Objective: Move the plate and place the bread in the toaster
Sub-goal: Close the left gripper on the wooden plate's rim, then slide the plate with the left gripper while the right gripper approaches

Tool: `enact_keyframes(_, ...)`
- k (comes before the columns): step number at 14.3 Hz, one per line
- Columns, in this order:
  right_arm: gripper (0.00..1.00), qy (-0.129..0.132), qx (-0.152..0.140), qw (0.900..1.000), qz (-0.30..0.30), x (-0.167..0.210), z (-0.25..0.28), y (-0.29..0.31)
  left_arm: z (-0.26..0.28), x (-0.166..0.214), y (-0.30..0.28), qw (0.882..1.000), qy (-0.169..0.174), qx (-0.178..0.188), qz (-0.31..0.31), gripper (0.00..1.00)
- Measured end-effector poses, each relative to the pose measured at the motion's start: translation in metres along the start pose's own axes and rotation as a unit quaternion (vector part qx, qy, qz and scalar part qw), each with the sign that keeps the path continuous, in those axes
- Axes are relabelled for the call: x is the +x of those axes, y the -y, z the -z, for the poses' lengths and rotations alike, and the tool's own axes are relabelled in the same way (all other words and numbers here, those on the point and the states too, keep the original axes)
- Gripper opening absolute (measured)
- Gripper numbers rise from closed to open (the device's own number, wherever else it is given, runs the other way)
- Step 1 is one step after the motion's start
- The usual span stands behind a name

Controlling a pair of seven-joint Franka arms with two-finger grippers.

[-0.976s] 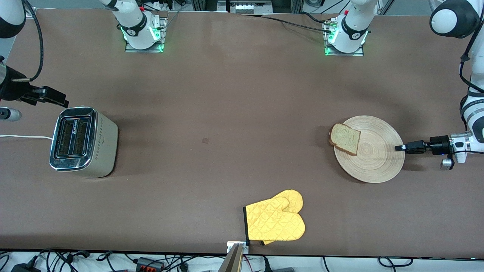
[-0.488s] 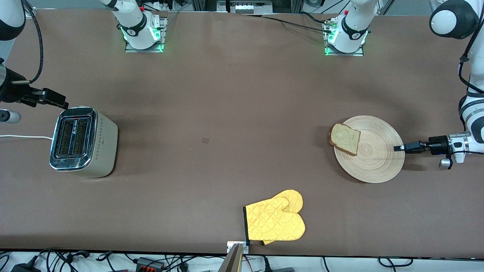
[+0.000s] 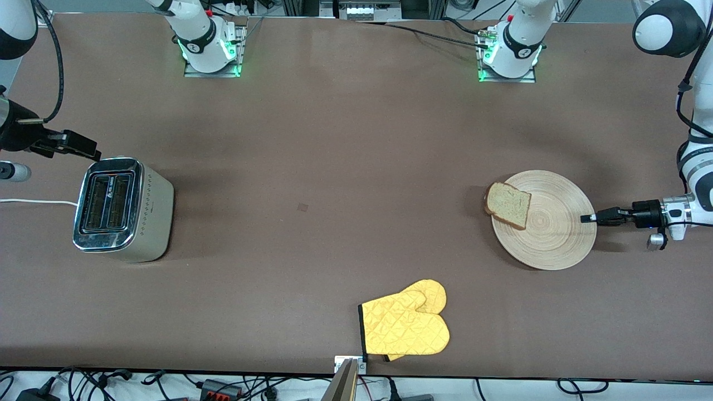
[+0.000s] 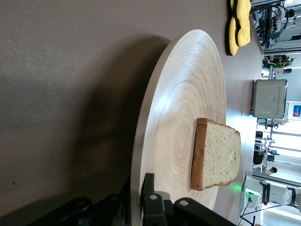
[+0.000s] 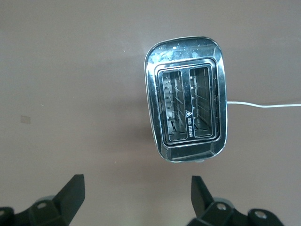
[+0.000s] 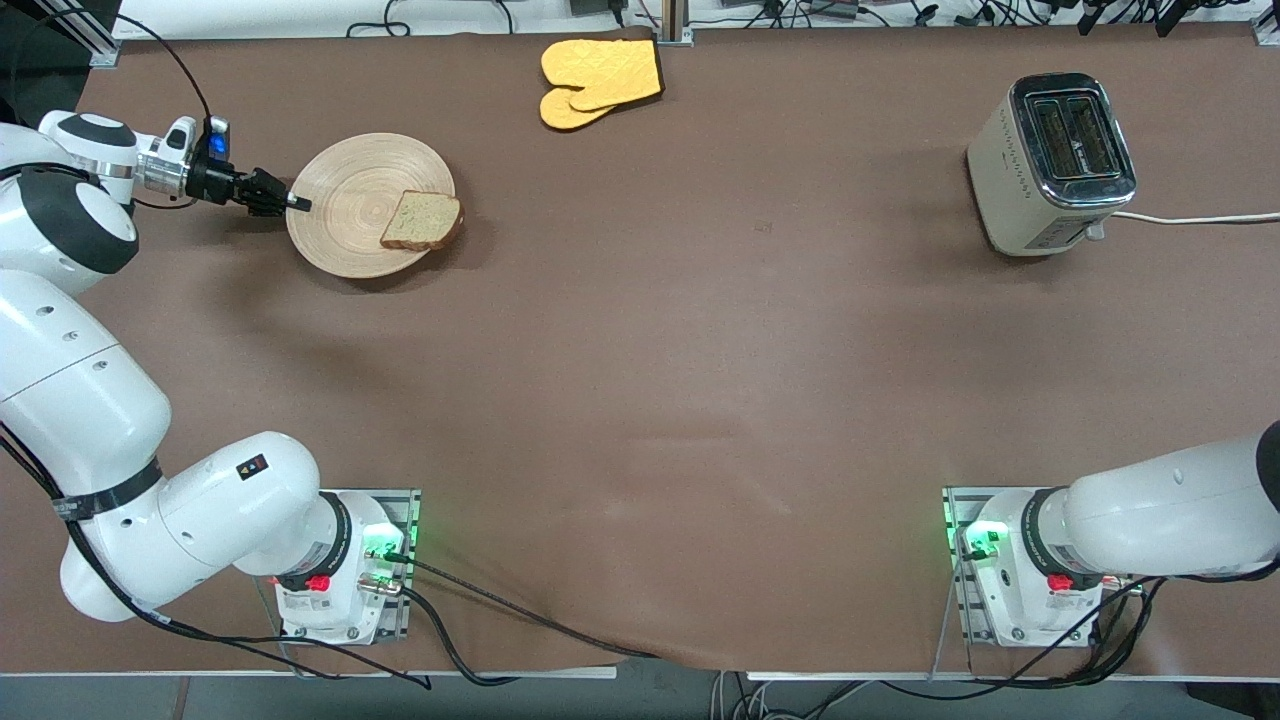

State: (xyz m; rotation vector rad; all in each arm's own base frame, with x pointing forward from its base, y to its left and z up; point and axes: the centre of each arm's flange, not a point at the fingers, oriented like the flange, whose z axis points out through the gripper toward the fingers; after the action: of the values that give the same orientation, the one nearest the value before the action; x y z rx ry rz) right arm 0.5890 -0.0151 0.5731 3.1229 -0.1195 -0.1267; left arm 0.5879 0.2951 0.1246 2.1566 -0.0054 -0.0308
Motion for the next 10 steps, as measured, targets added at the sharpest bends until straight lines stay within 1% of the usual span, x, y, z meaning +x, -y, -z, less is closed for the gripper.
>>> enact_keyframes(2, 1.00, 0.000, 0.000, 1.000, 0.000, 0.000, 0.000, 0.000, 0.000, 0.000, 0.000, 1.000, 0.000, 0.000, 0.000, 0.10)
enact_keyframes(4, 1.00, 0.000, 0.000, 1.000, 0.000, 0.000, 0.000, 0.000, 0.000, 0.000, -0.003, 1.000, 0.007, -0.009, 0.001, 0.10)
enact_keyframes(7, 1.00, 0.002, 0.000, 1.000, 0.003, 0.001, -0.002, 0.004, -0.006, 0.003, -0.012, 0.999, 0.018, -0.017, 0.028, 0.10)
enact_keyframes(9, 1.00, 0.000, -0.001, 1.000, 0.003, 0.004, -0.006, 0.004, -0.015, 0.016, -0.034, 0.999, 0.026, -0.019, 0.034, 0.10)
enact_keyframes(10, 1.00, -0.006, -0.001, 1.000, 0.003, 0.008, -0.007, 0.005, -0.023, 0.024, -0.050, 0.999, 0.033, -0.021, 0.035, 0.10)
